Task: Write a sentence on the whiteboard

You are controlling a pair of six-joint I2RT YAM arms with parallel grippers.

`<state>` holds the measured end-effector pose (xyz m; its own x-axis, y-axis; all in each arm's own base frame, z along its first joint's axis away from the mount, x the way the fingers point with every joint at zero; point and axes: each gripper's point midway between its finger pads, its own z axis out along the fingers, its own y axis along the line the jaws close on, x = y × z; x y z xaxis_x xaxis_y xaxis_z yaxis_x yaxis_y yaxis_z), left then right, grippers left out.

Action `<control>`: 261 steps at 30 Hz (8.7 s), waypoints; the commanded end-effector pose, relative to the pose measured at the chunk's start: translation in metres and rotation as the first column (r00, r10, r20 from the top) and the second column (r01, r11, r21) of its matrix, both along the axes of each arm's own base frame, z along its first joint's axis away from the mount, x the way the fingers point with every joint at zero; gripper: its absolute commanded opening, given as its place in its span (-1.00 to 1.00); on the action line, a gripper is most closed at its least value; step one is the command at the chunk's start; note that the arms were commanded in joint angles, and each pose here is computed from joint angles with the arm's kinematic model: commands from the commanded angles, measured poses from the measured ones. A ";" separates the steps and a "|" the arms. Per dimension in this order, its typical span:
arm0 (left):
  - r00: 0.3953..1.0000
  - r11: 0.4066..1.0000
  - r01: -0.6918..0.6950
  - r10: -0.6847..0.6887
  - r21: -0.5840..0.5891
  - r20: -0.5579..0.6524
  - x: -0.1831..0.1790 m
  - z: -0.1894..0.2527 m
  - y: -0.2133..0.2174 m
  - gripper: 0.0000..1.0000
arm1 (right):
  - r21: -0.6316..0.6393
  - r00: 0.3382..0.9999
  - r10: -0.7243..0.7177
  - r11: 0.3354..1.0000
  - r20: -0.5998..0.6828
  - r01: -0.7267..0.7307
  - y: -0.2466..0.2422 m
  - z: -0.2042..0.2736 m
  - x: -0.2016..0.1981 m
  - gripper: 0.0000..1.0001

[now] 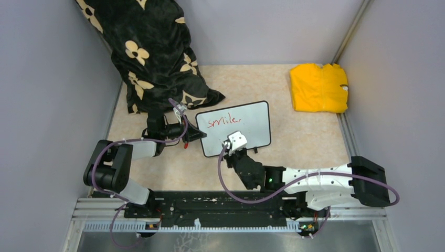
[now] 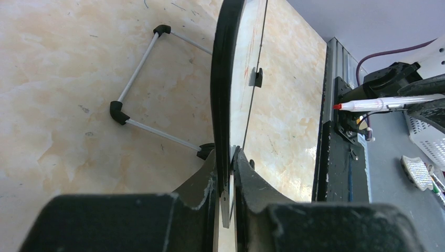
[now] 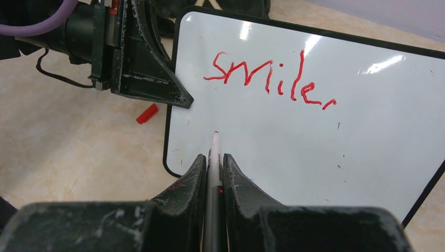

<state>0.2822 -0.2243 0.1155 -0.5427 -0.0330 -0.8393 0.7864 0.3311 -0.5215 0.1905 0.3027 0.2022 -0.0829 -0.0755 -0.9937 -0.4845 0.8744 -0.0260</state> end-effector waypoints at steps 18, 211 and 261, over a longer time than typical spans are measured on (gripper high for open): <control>0.999 0.993 -0.036 0.032 0.117 0.035 0.002 -0.020 -0.005 -1.00 | 0.082 0.999 -0.002 0.997 -0.040 0.005 0.013 0.010 -0.004 -1.00; 0.996 0.968 -0.081 0.086 0.238 -0.008 0.011 -0.043 0.007 -1.00 | 0.068 0.998 -0.033 0.997 -0.051 0.036 0.002 -0.013 0.048 -1.00; 0.997 0.969 -0.073 0.079 0.237 -0.012 0.011 -0.044 0.006 -1.00 | -0.001 0.986 -0.026 1.000 -0.163 0.027 -0.004 -0.066 0.045 -1.00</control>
